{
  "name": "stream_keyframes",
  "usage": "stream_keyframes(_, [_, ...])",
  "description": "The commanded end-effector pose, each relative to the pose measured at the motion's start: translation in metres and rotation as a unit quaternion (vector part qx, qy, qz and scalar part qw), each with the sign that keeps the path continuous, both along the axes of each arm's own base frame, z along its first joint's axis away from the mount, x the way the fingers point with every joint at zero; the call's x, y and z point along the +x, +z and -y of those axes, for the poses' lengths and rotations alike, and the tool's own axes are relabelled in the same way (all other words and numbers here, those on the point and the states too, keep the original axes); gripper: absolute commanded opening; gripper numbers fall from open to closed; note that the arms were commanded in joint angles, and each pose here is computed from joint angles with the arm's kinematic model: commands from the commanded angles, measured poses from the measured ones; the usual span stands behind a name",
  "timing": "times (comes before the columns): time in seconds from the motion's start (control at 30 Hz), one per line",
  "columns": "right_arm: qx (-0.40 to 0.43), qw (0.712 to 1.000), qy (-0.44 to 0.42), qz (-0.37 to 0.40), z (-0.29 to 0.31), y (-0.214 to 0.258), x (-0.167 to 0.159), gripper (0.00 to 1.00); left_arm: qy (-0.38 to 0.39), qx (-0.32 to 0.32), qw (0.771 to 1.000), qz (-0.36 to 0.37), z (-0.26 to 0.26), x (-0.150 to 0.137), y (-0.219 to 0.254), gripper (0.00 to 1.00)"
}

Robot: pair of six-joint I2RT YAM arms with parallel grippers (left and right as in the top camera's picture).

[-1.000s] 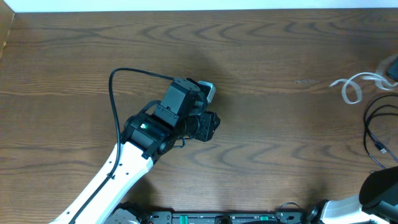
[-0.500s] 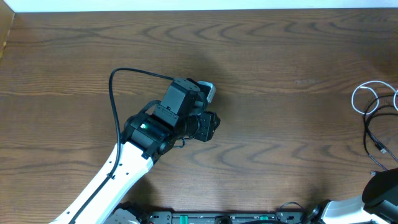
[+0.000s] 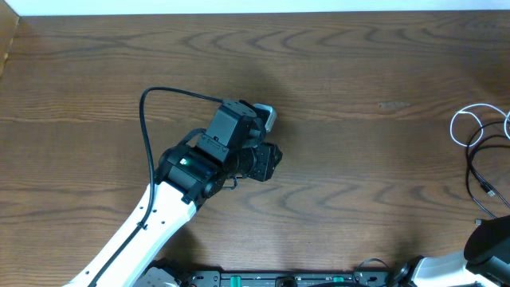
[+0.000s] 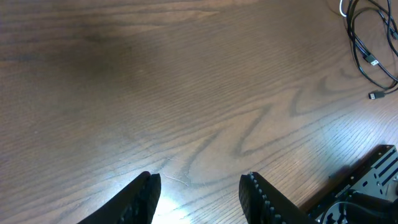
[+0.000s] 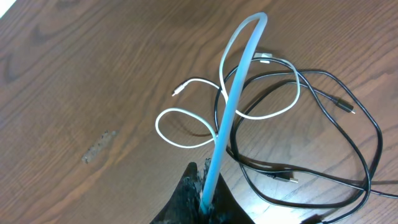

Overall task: Untangle cables
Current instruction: 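Carry the white cable off the table's right edge with the right gripper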

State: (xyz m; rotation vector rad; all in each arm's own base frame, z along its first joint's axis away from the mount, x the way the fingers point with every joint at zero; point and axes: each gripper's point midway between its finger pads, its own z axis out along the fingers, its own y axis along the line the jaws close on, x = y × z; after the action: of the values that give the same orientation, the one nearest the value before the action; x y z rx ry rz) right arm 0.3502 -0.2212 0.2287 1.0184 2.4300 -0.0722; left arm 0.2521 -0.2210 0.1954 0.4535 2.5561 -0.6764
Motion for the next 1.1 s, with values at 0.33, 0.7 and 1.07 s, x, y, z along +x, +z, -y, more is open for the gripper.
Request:
stream_keyframes(0.33, [-0.004,1.0,-0.016,0.001,0.007,0.004,-0.006,0.59,-0.001,0.003,1.0,0.009,0.0,0.003,0.003,0.47])
stream_keyframes(0.7, [-0.003,1.0,-0.016,0.0,0.007,0.003,-0.006,0.61,-0.001,0.003,1.0,0.009,0.0,0.003,0.003,0.47])
stream_keyframes(1.07, [0.121,0.987,0.075,0.072,-0.052,0.005,0.024,0.77,0.005,-0.023,0.998,0.057,0.01,0.022,0.019,0.47])
